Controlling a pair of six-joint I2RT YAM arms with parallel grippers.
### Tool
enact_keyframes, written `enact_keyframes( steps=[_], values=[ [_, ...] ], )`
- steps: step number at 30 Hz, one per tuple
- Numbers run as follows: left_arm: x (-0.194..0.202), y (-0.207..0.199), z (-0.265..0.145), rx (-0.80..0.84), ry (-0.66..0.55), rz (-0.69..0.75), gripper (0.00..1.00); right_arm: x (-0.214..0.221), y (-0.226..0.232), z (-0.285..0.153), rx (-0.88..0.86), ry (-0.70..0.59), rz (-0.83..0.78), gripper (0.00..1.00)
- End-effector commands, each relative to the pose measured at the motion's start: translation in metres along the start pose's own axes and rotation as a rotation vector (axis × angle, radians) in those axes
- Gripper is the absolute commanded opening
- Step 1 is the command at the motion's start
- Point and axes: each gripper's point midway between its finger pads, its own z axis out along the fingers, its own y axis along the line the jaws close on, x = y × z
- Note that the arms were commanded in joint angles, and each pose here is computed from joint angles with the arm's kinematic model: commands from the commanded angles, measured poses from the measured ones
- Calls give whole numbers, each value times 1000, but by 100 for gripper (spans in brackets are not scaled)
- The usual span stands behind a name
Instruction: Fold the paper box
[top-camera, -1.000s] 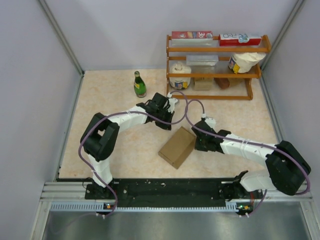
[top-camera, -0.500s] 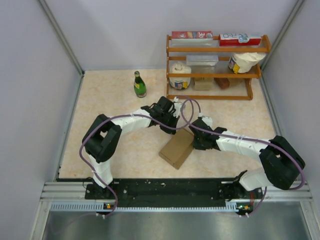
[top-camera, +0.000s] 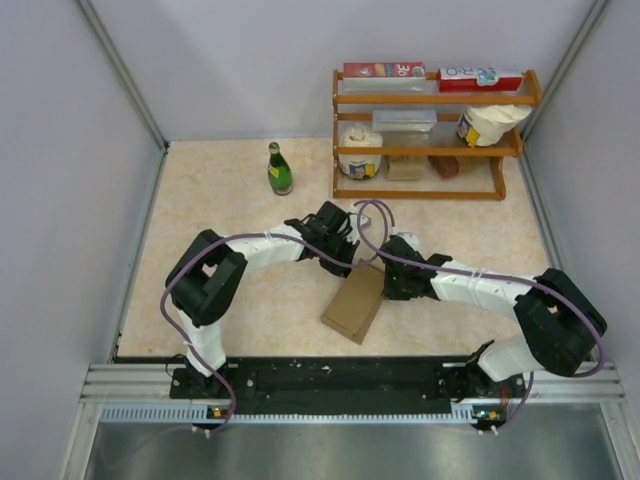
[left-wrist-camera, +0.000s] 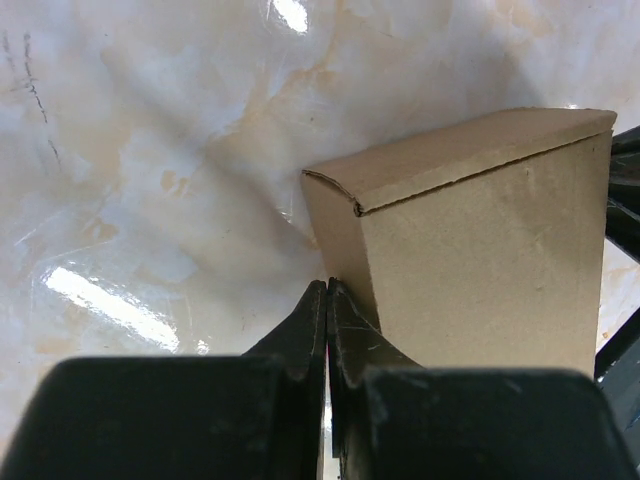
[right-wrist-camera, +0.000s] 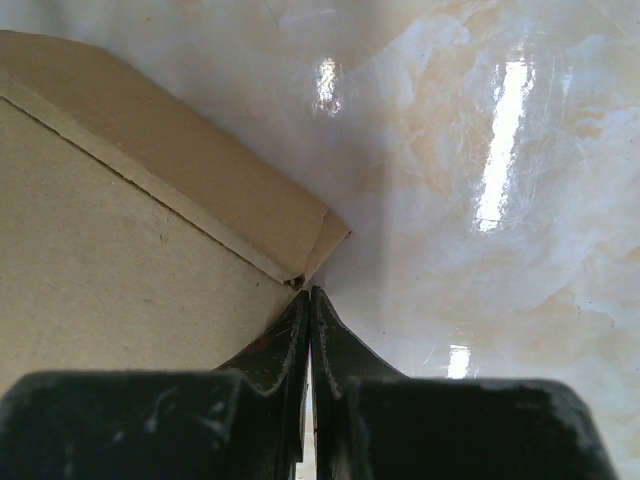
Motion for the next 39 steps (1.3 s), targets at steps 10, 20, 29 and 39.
enact_keyframes(
  steps=[10,20,29,39],
  values=[
    [-5,-37,1,118,-41,-7,0,-34,55,-10,-267,-119,13,0],
    [4,-4,-27,-39,-98,-126,0,-27,0,-18,-99,-146,116,0],
    [23,14,-54,-110,-141,-175,0,8,-11,-28,-119,-51,93,0],
    [69,-10,-69,-31,-138,-193,0,71,2,-38,-96,60,62,0]
  ],
)
